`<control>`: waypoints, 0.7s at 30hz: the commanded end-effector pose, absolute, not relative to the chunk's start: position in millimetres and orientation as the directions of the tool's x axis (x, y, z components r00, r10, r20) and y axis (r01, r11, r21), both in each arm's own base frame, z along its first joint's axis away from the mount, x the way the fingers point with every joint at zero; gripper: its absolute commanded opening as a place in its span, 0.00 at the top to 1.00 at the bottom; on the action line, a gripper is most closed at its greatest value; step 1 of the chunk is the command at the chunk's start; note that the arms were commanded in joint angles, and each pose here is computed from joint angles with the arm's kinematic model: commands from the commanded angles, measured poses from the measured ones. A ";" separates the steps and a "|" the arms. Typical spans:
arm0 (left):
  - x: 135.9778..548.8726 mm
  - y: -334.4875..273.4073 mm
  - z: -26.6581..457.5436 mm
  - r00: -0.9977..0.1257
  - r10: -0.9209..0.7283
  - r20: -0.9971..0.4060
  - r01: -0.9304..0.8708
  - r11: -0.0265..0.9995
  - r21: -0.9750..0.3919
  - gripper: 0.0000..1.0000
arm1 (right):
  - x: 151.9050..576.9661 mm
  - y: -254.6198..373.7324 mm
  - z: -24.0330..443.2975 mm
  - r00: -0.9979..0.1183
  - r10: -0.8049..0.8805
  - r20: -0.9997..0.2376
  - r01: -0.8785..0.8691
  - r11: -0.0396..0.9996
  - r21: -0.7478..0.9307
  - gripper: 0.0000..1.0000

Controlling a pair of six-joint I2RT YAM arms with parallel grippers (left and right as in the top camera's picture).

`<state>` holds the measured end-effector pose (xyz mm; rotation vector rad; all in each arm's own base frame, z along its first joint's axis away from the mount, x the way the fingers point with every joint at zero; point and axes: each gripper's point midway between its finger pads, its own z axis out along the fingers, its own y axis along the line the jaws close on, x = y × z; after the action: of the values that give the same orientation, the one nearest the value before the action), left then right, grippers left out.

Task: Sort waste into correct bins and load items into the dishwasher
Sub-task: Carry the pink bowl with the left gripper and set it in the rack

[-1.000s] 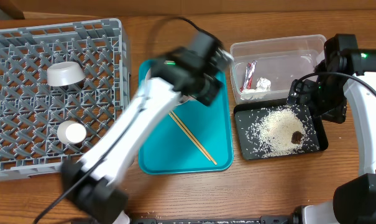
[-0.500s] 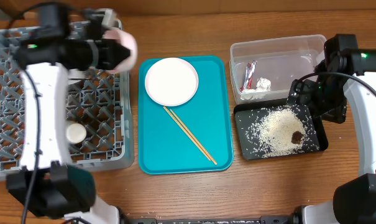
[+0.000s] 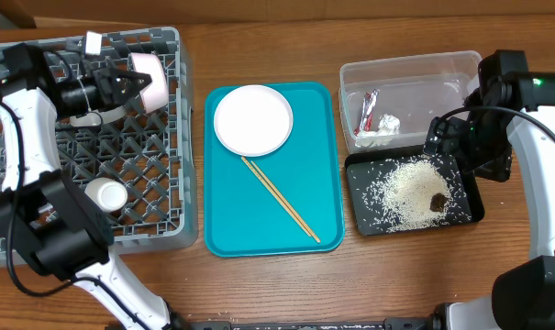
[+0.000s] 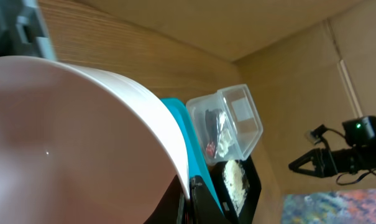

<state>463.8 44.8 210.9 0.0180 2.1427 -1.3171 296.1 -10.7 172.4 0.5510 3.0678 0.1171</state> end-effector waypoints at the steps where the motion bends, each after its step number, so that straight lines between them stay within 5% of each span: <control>1: 467.0 58.7 205.0 -0.790 -0.340 -0.511 0.349 0.436 -0.830 0.96 | 296.9 -10.7 175.6 -0.936 0.352 -0.020 0.349 0.933 0.086 0.00; 8: 467.2 79.7 179.2 -0.805 -0.383 -0.454 0.277 0.434 -0.857 0.93 | 297.0 -10.7 175.6 -0.936 0.352 -0.021 0.349 0.933 0.086 0.00; 12: 463.4 86.7 167.3 -0.821 -0.389 -0.417 0.219 0.460 -0.860 0.69 | 296.6 -10.7 175.5 -0.936 0.352 -0.019 0.349 0.933 0.086 0.00; 13: 461.7 89.3 166.2 -0.824 -0.394 -0.407 0.205 0.463 -0.862 0.59 | 296.5 -10.7 175.5 -0.936 0.352 -0.019 0.349 0.933 0.085 0.00; 14: 459.1 93.1 166.2 -0.824 -0.406 -0.394 0.190 0.457 -0.869 0.38 | 296.5 -10.7 175.5 -0.936 0.352 -0.019 0.349 0.933 0.085 0.00; 15: 456.5 96.2 166.0 -0.826 -0.417 -0.379 0.174 0.451 -0.875 0.31 | 296.5 -10.7 175.5 -0.936 0.351 -0.019 0.349 0.933 0.085 0.00; 21: 434.1 114.1 178.8 -0.812 -0.453 -0.370 0.159 0.438 -0.885 0.30 | 296.8 -10.7 175.6 -0.936 0.351 -0.020 0.349 0.933 0.086 0.00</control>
<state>442.6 100.4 173.1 -0.2865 2.1535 -1.4324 296.2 -10.7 172.4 0.5515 3.0674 0.1171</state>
